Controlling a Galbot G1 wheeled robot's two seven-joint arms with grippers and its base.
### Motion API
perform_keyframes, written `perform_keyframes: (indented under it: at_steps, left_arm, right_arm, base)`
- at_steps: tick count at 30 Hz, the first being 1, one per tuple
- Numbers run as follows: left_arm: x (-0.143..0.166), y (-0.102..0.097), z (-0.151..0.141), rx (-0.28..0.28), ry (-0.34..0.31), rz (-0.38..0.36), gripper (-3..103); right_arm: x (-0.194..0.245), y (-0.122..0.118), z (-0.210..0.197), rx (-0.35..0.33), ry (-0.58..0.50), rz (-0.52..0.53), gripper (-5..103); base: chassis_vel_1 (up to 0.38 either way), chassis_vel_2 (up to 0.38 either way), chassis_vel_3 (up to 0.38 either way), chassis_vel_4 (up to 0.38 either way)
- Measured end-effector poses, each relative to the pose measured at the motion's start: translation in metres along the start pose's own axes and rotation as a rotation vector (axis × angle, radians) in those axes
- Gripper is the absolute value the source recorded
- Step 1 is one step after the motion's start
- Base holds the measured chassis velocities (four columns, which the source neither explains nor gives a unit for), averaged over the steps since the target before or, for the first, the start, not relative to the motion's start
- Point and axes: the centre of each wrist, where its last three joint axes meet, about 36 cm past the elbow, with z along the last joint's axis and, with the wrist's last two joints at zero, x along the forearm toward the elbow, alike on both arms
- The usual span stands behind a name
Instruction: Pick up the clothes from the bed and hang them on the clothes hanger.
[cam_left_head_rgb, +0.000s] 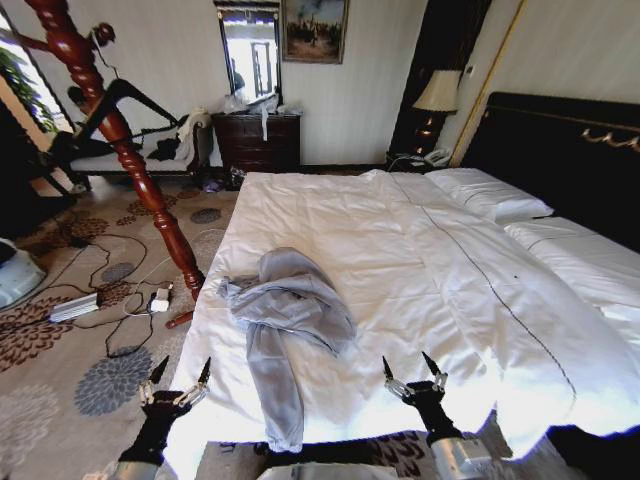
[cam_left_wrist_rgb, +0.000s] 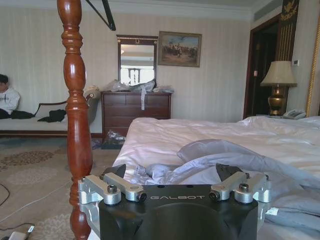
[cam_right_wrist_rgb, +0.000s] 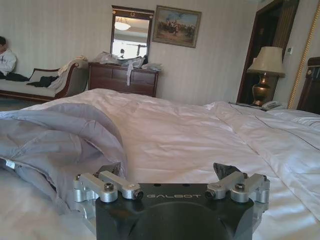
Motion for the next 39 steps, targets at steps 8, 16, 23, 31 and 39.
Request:
perform_keyframes:
  at_steps: [8,16,23,31,39]
  left_arm:
    - [0.003,-0.001,0.002,0.000,0.016,0.003,100]
    - [0.010,-0.005,0.011,-0.012,0.046,-0.003,100]
    - [0.016,-0.007,0.014,-0.020,0.065,-0.019,100]
    - [0.019,-0.006,0.015,-0.025,0.076,-0.038,100]
    - [0.019,-0.006,0.017,-0.022,0.083,-0.045,100]
  right_arm:
    - [-0.007,-0.016,0.006,0.041,0.013,-0.072,100]
    - [-0.034,-0.030,0.018,-0.006,0.094,-0.181,100]
    - [-0.067,-0.032,0.040,0.053,0.140,-0.284,100]
    - [-0.095,-0.005,0.053,0.040,0.145,-0.342,100]
    - [-0.118,0.022,0.051,-0.026,0.118,-0.333,100]
  base:
    - [0.000,0.000,0.000,0.000]
    - [0.000,0.000,0.000,0.000]
    - [0.000,0.000,0.000,0.000]
    - [0.000,0.000,0.000,0.000]
    - [0.000,0.000,0.000,0.000]
